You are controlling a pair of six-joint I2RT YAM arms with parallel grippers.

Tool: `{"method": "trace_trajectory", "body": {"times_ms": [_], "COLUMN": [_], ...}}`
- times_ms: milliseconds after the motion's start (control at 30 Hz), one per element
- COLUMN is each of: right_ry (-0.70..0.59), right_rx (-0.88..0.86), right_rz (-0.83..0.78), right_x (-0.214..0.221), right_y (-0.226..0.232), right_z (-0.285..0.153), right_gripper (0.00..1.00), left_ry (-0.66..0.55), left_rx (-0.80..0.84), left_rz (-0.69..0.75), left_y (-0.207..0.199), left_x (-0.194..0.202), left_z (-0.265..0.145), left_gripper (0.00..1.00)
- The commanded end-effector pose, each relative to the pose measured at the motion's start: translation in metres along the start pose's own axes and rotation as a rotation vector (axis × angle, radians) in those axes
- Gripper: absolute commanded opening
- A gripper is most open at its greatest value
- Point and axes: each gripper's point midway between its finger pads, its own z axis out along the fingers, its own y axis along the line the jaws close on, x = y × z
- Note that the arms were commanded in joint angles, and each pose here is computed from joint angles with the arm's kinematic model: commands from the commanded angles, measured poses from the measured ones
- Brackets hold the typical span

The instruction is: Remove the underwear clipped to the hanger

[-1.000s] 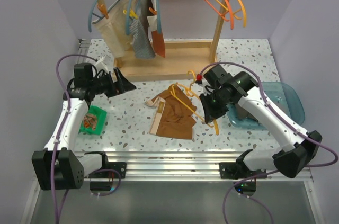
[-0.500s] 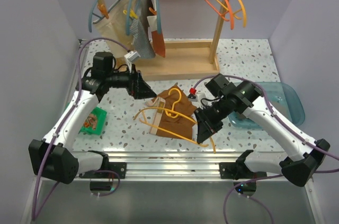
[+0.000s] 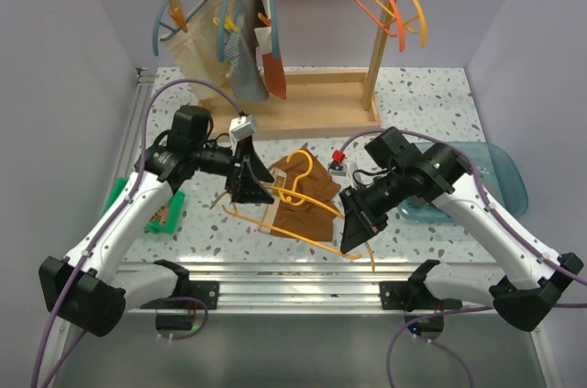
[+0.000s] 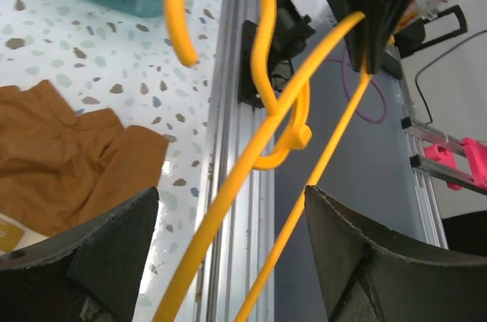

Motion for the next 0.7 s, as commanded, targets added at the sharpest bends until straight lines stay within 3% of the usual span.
{"method": "trace_trajectory", "body": {"times_ms": [0,200,233,267,333,367,400,500,600,633,667], "right_ry": [-0.033,-0.041,-0.044,-0.047,-0.055,-0.058,-0.059,-0.08,-0.109,-0.117,-0.134], "right_rx": [-0.087,-0.113,-0.113,-0.119,-0.131,-0.136,-0.144,-0.172,-0.233,-0.244,-0.265], "right_rz": [-0.072,-0.091,-0.094,-0.099,-0.108,-0.112,-0.114,-0.126,-0.117,-0.113,-0.128], "right_x": [0.003,-0.002,-0.003,-0.004,-0.006,-0.007,-0.006,-0.006,-0.009,-0.006,-0.01], "right_y": [0.027,0.034,0.034,0.036,0.039,0.04,0.042,0.047,0.056,0.056,0.059], "right_z": [-0.014,-0.015,-0.016,-0.016,-0.017,-0.018,-0.018,-0.02,-0.018,-0.017,-0.017], "right_gripper": [0.0,0.0,0.0,0.0,0.0,0.01,0.24,0.47,0.59,0.7,0.73], "left_ry": [0.003,0.008,0.01,0.012,0.015,0.023,0.02,0.022,0.025,0.025,0.028], "left_rx": [0.122,0.326,0.33,0.328,0.309,0.283,0.276,0.242,0.2,0.197,0.18], "left_rz": [0.059,0.038,0.032,0.028,0.033,0.04,0.061,0.101,0.131,0.14,0.141], "left_y": [-0.033,-0.072,-0.073,-0.072,-0.07,-0.067,-0.068,-0.067,-0.063,-0.063,-0.061], "left_x": [0.013,0.019,0.019,0.02,0.019,0.021,0.017,0.013,0.01,0.009,0.009], "left_z": [0.0,-0.002,-0.001,-0.001,0.0,0.0,-0.001,-0.002,-0.004,-0.004,-0.004], "left_gripper": [0.8,0.69,0.6,0.33,0.0,0.0,0.0,0.0,0.0,0.0,0.0]}}
